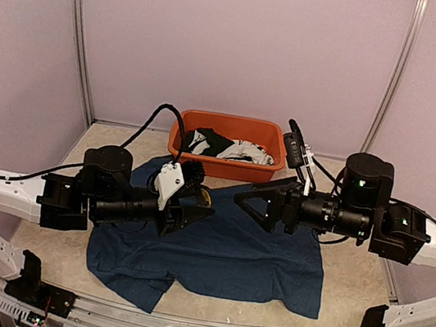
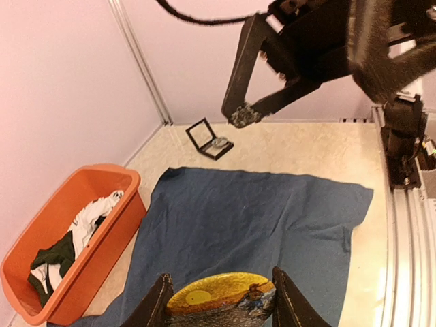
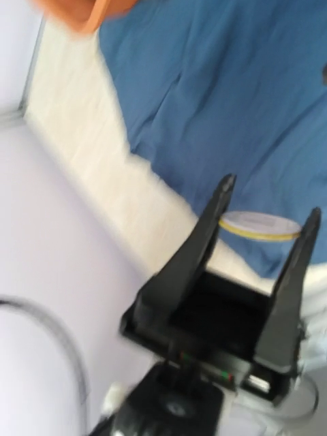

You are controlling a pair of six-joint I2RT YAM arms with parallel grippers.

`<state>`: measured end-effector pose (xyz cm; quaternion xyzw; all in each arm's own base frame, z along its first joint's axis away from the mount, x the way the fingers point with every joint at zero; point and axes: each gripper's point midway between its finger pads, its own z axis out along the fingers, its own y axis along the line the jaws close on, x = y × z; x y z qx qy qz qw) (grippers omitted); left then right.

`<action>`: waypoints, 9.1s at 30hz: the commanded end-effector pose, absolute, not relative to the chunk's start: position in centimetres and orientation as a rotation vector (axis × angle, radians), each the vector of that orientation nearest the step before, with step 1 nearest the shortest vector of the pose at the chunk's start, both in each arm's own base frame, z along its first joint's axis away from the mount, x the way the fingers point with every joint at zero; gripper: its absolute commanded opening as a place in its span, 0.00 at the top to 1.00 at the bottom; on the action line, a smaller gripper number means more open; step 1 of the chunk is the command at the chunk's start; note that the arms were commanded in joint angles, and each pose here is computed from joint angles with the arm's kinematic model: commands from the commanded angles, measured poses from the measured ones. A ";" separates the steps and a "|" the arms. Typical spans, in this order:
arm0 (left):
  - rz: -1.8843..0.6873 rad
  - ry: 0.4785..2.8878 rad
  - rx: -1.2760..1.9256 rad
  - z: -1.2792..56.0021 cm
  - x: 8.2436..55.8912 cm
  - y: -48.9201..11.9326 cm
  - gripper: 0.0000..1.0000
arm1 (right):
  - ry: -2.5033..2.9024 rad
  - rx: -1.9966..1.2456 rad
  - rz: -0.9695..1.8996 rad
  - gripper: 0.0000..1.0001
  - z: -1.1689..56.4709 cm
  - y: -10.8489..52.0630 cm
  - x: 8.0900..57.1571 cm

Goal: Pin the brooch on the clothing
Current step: Pass from the right arm to the left, then pass from the left arm to the right, then pass from the right arm to the left

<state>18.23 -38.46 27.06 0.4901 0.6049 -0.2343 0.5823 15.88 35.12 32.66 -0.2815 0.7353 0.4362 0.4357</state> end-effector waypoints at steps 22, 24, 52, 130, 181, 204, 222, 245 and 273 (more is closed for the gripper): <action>-0.854 0.960 1.270 33.5 9.2 -36.5 0.64 | 1.597 -0.727 2.131 0.37 33.1 39.4 11.5; -0.850 0.936 1.270 33.9 9.0 -36.4 0.64 | 1.574 -0.703 2.214 0.41 32.7 39.6 11.3; -0.857 0.758 1.223 34.3 8.0 -36.5 0.65 | 1.052 -0.654 2.523 0.62 38.1 37.7 8.9; -0.697 0.600 0.959 32.3 10.9 -37.7 0.34 | 0.985 -0.762 2.541 0.79 39.3 36.7 6.0; -0.879 1.885 0.963 29.8 17.8 -31.5 0.01 | 1.826 -1.061 1.065 1.00 26.9 35.9 16.1; -1.078 1.884 1.274 26.9 13.6 -33.6 0.23 | 1.706 -1.197 1.469 1.00 28.6 40.9 13.7; -1.238 1.858 1.276 27.3 12.6 -35.0 0.49 | 1.634 -1.163 1.492 1.00 29.1 42.2 13.9; -1.238 1.871 1.261 26.8 12.8 -35.1 1.00 | 1.570 -1.185 1.523 1.00 30.7 43.2 12.8; -1.272 1.801 1.252 28.1 12.0 -34.3 1.00 | 1.609 -1.130 1.484 0.73 30.4 42.6 14.1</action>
